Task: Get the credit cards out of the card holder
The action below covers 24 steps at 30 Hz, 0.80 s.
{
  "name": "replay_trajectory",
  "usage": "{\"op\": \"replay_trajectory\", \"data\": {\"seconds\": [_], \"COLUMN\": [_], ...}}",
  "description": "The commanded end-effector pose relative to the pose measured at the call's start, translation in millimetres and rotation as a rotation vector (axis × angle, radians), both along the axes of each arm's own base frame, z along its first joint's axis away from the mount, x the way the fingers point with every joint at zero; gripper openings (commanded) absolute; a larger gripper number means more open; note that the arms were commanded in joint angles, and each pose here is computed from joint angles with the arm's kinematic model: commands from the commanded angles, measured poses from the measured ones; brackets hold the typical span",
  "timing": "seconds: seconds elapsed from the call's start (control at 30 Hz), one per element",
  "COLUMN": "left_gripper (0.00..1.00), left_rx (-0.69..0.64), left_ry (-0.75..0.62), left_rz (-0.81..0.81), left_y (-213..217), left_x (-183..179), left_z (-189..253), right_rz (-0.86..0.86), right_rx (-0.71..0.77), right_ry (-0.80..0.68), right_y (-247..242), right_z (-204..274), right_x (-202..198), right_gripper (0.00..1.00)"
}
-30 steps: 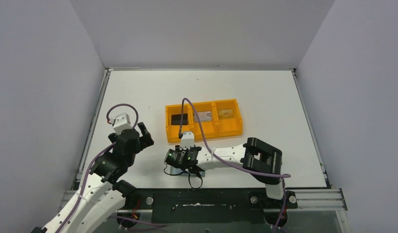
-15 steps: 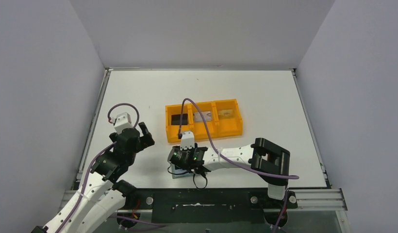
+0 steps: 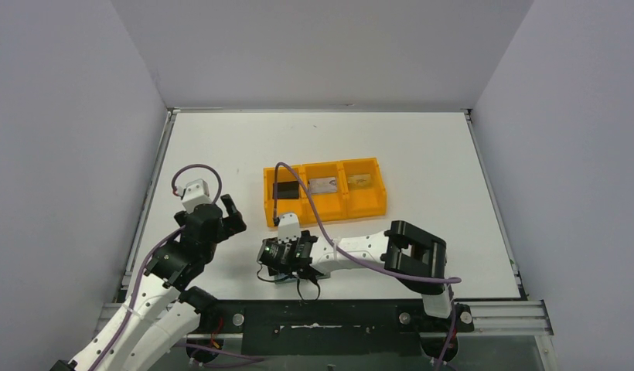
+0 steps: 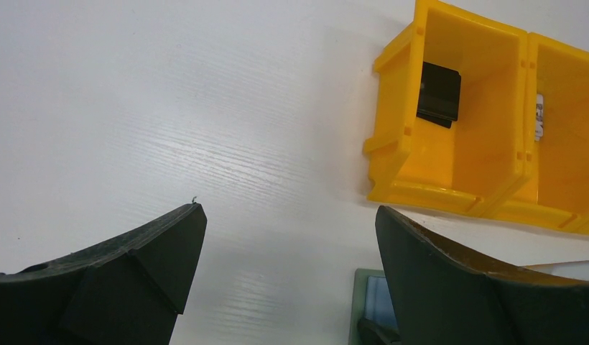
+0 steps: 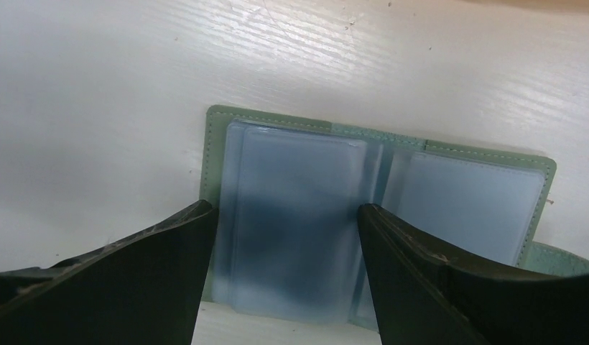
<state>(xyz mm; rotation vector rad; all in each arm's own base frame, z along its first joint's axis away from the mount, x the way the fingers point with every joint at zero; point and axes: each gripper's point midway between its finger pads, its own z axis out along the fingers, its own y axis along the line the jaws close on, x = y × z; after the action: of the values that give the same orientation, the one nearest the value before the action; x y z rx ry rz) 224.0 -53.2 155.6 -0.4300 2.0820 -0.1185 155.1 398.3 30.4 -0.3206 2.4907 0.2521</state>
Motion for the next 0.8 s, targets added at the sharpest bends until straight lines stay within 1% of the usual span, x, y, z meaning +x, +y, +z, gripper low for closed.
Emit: {"op": "replay_trajectory", "data": {"seconds": [0.0,0.13,0.2,0.23,0.3,0.33,0.43,0.53,0.77], "left_gripper": [0.9,0.9,0.9,0.9,0.9,0.9,0.9,0.9,0.9], "left_rx": [-0.022,-0.022,-0.021,-0.021,-0.021,-0.021,-0.022,-0.021,-0.022], "left_ry": [-0.064,-0.065,-0.063,-0.064,-0.065,-0.066,-0.067,-0.064,-0.06], "left_rz": [-0.002,-0.001,-0.002,-0.002,0.001,0.001,0.001,-0.003,-0.008], "left_y": [-2,-2,-2,-2,-2,-1,-1,-2,-3], "left_x": [8,8,8,8,8,8,8,8,9], "left_z": [19,19,19,19,19,19,20,19,18], "right_rz": [-0.033,-0.022,-0.033,-0.044,-0.07,-0.074,-0.079,-0.058,-0.055], "right_rx": [-0.049,-0.086,-0.14,-0.168,-0.179,-0.173,-0.12,-0.027,0.163], "right_ry": [-0.004,0.015,0.001,-0.01,-0.023,-0.027,-0.039,-0.04,0.016], "right_y": [-5,-3,-10,-14,-18,-20,-18,-7,4], "right_z": [-5,-17,-20,-21,-19,-19,-11,0,13], "right_x": [-1,-5,-5,-4,-2,-2,-1,0,5], "right_gripper": [0.72,0.7,0.71,0.7,0.6,0.57,0.51,0.47,0.46]}}
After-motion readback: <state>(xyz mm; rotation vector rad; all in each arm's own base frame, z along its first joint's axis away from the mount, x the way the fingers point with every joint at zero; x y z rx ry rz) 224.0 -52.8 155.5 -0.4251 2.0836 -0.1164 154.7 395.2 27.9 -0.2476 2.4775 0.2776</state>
